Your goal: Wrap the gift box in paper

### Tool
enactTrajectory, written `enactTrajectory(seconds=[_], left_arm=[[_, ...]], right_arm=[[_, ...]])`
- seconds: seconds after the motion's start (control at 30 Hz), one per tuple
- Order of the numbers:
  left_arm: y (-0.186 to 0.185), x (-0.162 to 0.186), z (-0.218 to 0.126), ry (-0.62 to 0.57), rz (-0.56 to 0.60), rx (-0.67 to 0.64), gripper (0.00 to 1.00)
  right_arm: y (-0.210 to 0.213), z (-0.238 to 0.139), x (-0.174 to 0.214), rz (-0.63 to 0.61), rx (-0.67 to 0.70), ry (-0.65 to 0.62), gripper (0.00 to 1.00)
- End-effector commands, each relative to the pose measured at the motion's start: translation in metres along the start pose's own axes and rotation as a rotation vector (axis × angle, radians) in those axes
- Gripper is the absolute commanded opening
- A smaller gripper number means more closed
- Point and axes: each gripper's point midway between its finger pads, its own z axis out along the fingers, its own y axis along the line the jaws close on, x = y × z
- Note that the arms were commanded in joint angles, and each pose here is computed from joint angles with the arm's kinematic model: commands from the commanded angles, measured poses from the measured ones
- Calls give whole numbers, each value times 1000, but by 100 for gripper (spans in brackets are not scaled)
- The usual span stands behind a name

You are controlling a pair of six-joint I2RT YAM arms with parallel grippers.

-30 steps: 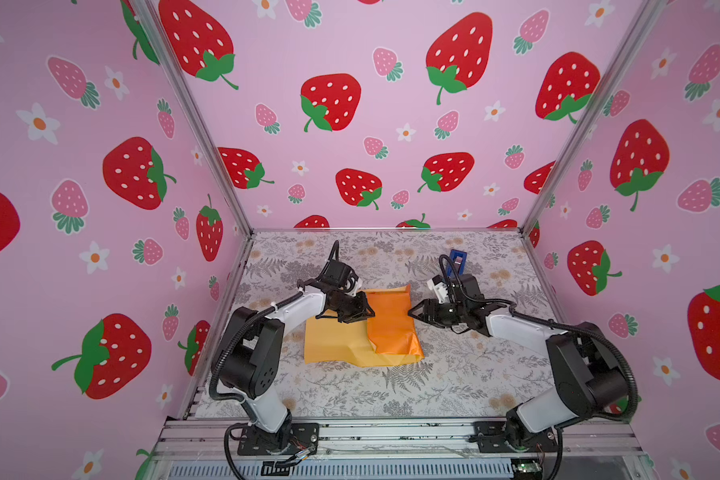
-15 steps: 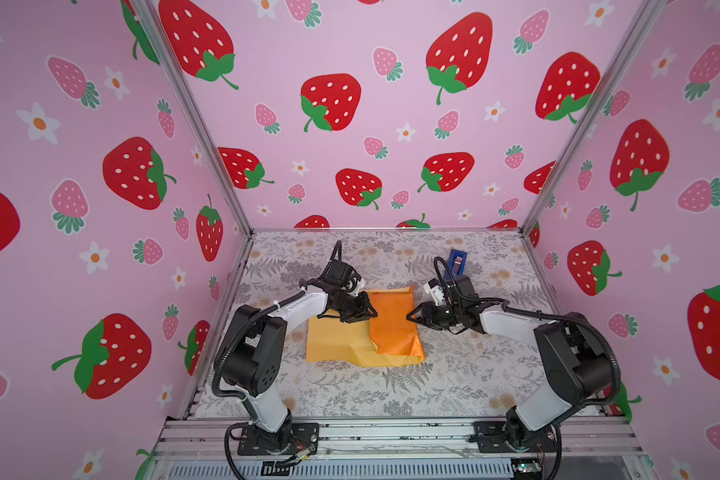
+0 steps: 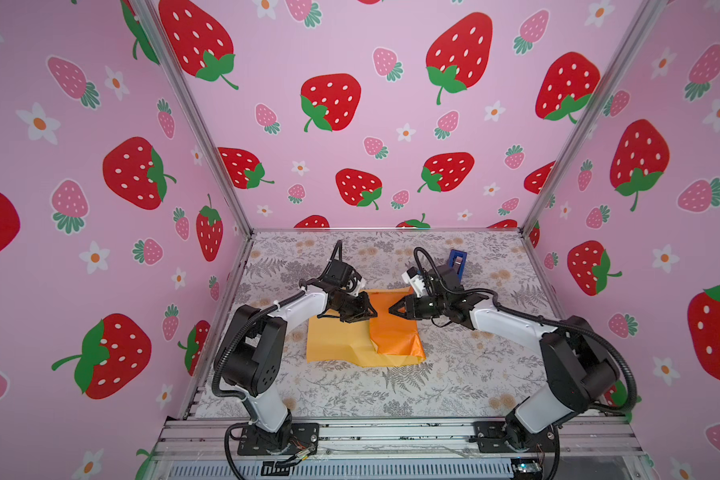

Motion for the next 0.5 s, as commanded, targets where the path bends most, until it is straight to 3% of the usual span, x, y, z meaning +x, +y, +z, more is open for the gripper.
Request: enactTrajectory(seconds=[0.0, 0.17, 0.47], left_arm=[[19, 15, 7, 60, -32, -84, 18], [18, 12, 1, 46, -23, -100, 20], [20, -11, -67, -111, 27, -177, 46]], right_arm=[[5, 15, 10, 27, -76, 57, 25], [-26, 25, 28, 72, 21, 103, 22], [-39, 24, 40, 79, 64, 126, 22]])
